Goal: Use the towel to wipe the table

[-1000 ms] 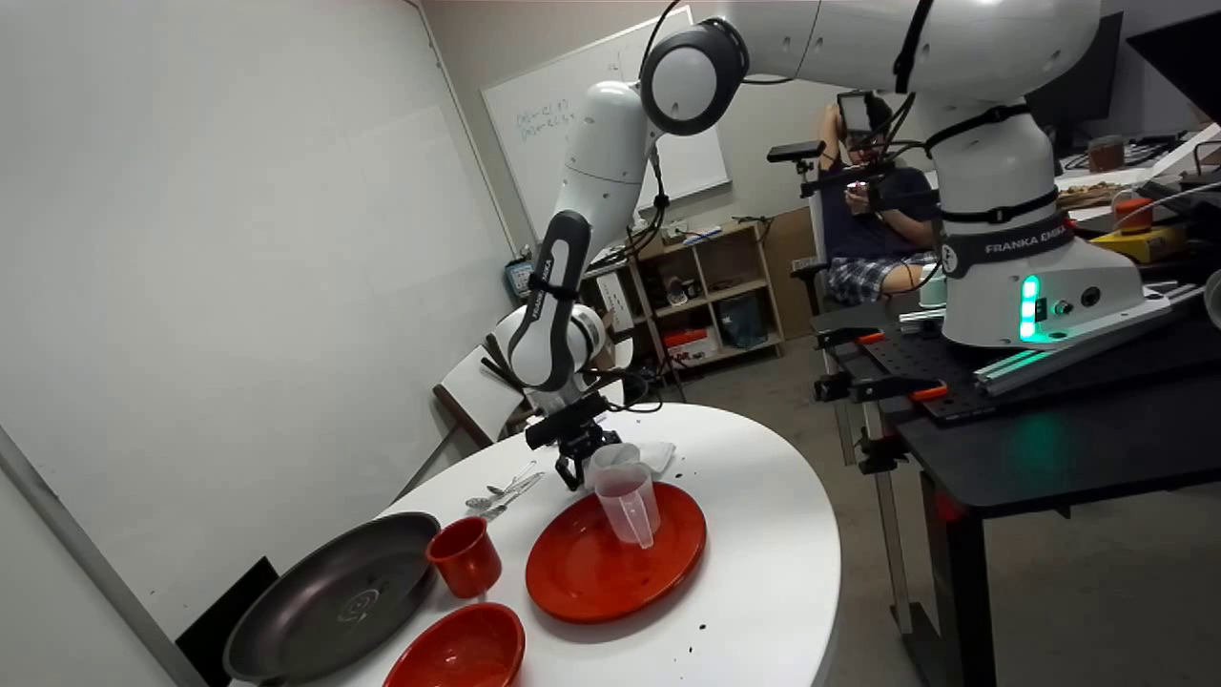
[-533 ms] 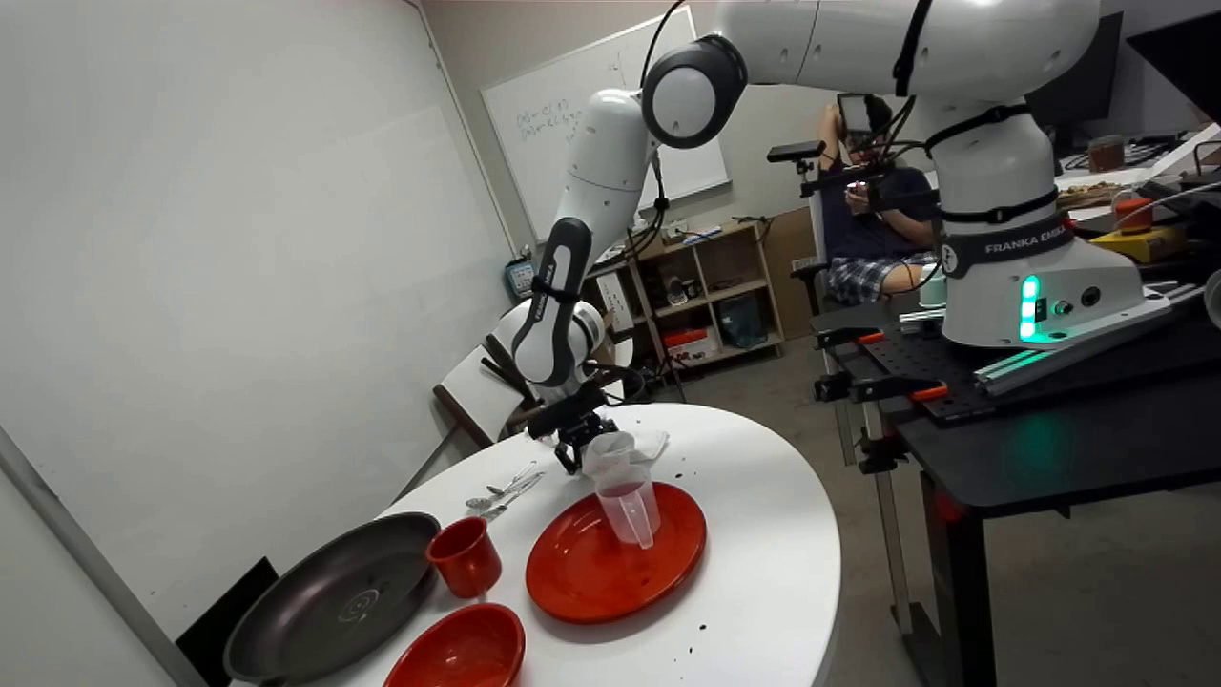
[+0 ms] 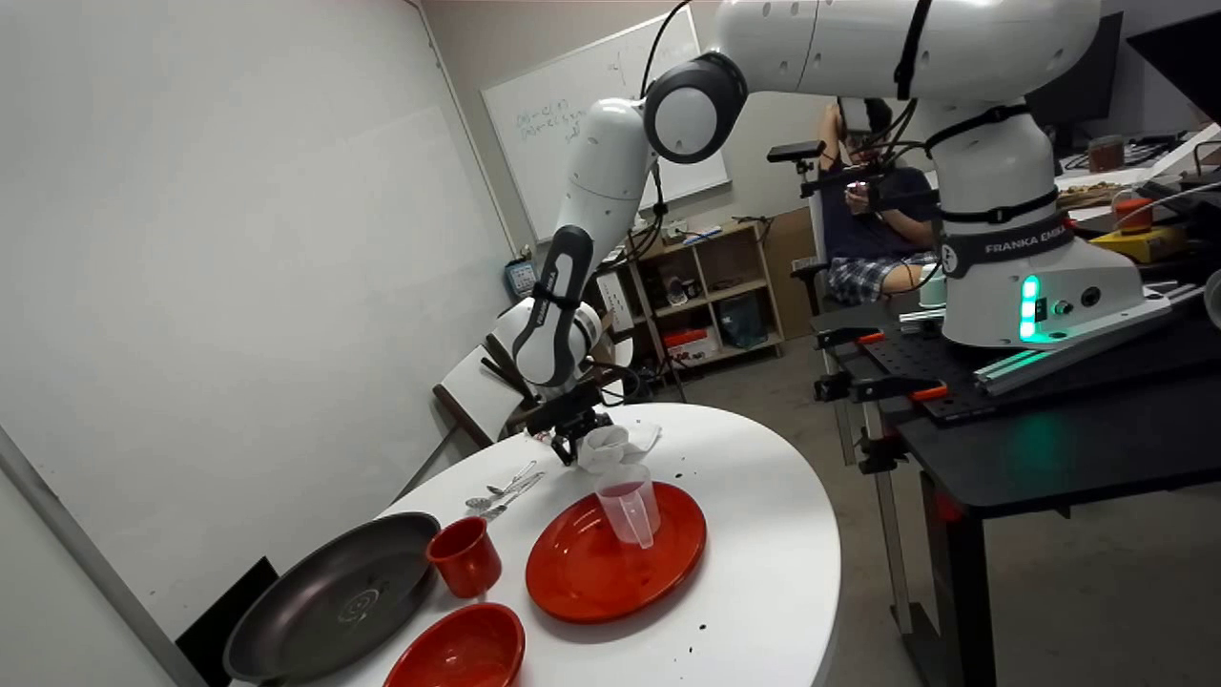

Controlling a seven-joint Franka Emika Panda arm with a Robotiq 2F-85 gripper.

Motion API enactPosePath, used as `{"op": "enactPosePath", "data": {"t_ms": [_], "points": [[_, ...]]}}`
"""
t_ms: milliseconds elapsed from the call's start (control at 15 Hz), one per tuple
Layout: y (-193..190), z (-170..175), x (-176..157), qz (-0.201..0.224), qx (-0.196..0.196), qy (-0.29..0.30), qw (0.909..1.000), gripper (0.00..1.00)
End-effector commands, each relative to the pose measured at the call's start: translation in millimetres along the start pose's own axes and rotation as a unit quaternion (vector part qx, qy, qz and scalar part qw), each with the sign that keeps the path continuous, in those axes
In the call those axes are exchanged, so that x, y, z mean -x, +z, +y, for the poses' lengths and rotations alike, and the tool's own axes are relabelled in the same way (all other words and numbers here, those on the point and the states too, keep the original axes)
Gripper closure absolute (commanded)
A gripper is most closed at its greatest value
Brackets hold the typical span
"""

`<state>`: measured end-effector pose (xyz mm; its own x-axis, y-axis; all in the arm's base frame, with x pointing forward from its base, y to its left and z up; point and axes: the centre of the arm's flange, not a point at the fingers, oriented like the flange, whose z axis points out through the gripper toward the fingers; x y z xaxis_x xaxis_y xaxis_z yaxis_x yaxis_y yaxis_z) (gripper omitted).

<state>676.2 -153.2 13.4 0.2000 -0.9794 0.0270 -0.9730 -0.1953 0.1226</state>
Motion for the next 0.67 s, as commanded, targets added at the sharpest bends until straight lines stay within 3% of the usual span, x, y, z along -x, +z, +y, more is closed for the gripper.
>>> {"op": "enactPosePath", "data": {"t_ms": [0, 600], "points": [[11.8, 4.8, -4.8, 0.017, 0.015, 0.004, 0.9997, 1.0], [19.4, 43.1, -5.0, -0.006, 0.049, 0.015, 0.9987, 1.0]]}}
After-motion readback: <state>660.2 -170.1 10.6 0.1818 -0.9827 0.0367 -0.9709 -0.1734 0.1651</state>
